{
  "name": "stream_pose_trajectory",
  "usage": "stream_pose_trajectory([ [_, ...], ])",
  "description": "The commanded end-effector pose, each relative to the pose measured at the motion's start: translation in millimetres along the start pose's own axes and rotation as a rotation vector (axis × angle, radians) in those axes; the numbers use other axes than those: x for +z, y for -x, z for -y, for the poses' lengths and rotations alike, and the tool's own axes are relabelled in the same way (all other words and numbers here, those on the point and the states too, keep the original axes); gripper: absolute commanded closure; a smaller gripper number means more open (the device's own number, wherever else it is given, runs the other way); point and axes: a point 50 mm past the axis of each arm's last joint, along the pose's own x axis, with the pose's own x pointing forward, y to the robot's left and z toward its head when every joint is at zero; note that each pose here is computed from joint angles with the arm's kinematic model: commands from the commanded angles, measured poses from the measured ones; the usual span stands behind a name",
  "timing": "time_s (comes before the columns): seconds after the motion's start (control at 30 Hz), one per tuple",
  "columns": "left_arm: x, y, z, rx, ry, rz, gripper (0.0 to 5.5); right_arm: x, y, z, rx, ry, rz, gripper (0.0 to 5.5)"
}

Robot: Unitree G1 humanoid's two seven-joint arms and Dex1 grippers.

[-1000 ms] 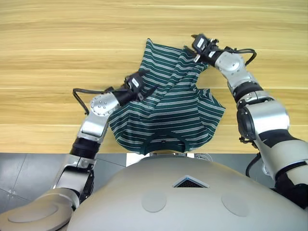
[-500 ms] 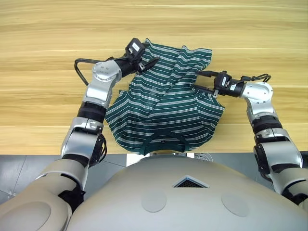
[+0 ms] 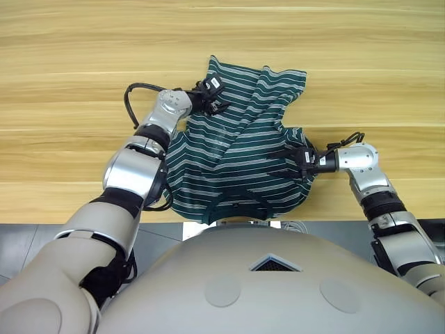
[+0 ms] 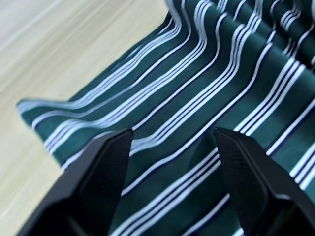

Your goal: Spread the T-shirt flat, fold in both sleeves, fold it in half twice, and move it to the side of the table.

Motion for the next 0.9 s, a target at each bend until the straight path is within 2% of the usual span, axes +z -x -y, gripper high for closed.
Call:
stream_pose_trajectory([
  [0.03, -3.4, 8.8, -15.3, 0.064, 0.043, -0.025, 2.54, -21.1, 6.7, 9.1, -0.034, -0.103, -0.121, 3.36],
  [0.23, -12.7, 18.6, -24.8, 0.117, 0.079, -0.048, 2.54, -38.8, 17.2, 9.5, -0.078, -0.192, -0.170, 3.36],
  [0.7, -28.6, 37.4, -42.0, 0.236, 0.084, -0.118, 2.54, -42.5, 27.2, -3.2, -0.056, -0.183, -0.126, 3.36],
  [0.8, -22.1, 35.3, -43.6, 0.243, 0.082, -0.087, 2.54, -41.8, 28.5, -6.5, -0.055, -0.173, -0.111, 3.36],
  [0.9, -4.2, 29.7, -46.4, 0.254, 0.098, 0.009, 2.54, -39.7, 25.1, -4.6, -0.058, -0.164, -0.101, 3.36],
])
